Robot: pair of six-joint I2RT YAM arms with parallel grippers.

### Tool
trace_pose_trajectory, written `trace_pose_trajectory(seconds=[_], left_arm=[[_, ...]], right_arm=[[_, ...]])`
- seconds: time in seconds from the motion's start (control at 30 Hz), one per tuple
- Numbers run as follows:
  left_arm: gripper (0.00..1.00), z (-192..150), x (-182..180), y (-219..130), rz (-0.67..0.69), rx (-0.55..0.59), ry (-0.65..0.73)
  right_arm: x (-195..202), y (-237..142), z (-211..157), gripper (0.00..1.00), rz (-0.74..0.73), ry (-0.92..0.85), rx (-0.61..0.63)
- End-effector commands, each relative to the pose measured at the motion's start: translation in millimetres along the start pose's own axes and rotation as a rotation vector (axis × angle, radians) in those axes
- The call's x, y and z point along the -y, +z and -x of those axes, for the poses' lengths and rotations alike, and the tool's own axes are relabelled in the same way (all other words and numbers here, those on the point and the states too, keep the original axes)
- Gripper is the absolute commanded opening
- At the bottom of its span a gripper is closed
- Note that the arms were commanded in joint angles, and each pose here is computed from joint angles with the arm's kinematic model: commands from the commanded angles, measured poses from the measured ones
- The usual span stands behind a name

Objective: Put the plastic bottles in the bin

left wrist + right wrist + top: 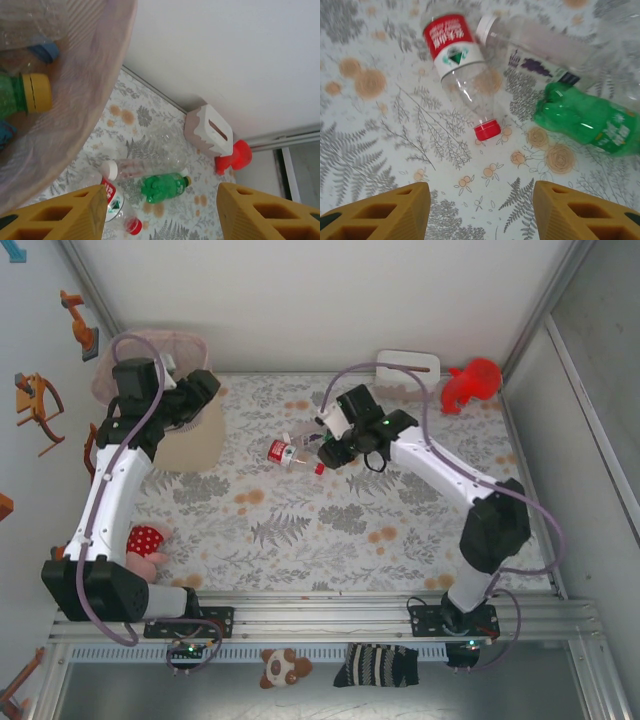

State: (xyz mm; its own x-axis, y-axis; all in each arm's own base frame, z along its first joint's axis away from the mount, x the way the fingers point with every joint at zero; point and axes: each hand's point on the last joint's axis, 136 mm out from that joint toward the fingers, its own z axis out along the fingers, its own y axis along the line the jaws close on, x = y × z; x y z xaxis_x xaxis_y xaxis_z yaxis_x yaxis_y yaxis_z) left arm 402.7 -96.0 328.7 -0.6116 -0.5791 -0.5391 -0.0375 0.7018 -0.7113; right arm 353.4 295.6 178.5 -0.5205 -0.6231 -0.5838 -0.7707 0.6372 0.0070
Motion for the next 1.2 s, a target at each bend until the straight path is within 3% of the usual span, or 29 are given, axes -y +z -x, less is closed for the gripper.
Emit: trace_pose_trajectory(seconds=[0.0, 0.23, 0.6, 0.97, 1.17], left_arm=[[0.59, -13, -3, -3, -0.02, -0.026, 0.026], [0.6, -25, -7, -6, -0.028, -0.054, 0.017], [0.61, -29, -7, -5, -0.031, -0.069, -0.003], [0.61, -30, -6, -7, -0.039, -0.07, -0.018], [0.61, -29, -5, -7, -0.042, -0.066, -0.019]], right_arm=[[-6, 34, -15, 0.56, 0.081, -0.212, -0.064], [-2, 93, -34, 0.55, 0.134, -0.345, -0.145], [9, 141, -49, 0.54, 0.128, -0.399, -0.214], [4, 151, -64, 0.42, 0.169, -0.419, -0.243], [28, 154, -64, 0.46, 0.039, -0.454, -0.275]])
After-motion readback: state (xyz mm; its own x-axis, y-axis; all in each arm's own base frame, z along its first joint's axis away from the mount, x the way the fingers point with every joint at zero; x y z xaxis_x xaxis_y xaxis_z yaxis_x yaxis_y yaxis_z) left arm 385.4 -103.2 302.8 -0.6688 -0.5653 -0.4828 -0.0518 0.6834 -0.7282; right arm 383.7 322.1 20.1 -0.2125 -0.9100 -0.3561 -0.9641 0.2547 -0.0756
